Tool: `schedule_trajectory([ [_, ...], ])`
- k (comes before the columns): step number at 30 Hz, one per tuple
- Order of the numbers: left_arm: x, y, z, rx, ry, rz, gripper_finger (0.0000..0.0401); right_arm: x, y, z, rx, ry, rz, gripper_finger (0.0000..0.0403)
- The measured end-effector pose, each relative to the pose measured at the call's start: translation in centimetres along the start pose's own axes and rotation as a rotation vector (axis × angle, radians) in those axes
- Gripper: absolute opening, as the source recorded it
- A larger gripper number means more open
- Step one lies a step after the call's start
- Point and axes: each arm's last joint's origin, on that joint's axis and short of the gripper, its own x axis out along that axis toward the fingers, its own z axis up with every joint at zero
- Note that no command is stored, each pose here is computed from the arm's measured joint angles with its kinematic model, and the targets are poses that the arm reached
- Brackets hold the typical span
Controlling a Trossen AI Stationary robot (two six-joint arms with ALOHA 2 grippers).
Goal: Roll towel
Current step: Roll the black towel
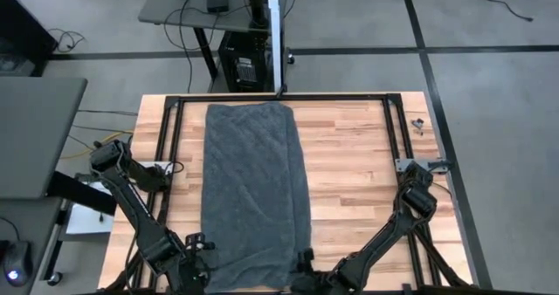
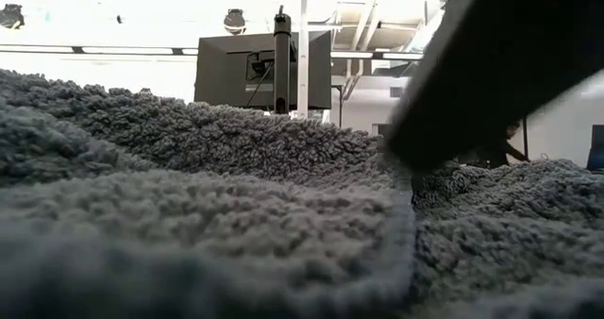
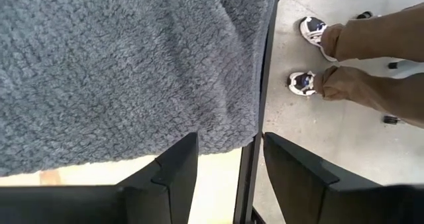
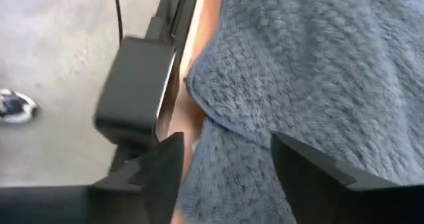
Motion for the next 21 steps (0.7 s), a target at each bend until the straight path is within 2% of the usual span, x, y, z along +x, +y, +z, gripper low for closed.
schedule_trajectory([
  [4, 0.0, 0.0, -0.2, 0.002, 0.005, 0.012, 0.0155, 0.0, 0.1, 0.1, -0.123, -0.037, -0.076, 0.0241],
  [10, 0.0, 0.1, -0.3, 0.005, 0.012, 0.023, 0.0155, 1.5, 0.7, -0.8, -0.170, -0.030, -0.082, 0.0233],
  [14, 0.0, 0.2, -0.3, 0.006, 0.013, 0.029, 0.0155, 1.7, 1.1, -1.0, -0.266, -0.034, -0.092, 0.0230],
  [21, 0.0, 0.3, -0.2, 0.014, -0.032, 0.063, 0.0155, 2.7, -1.1, -1.0, -0.290, 0.038, -0.167, 0.0213],
])
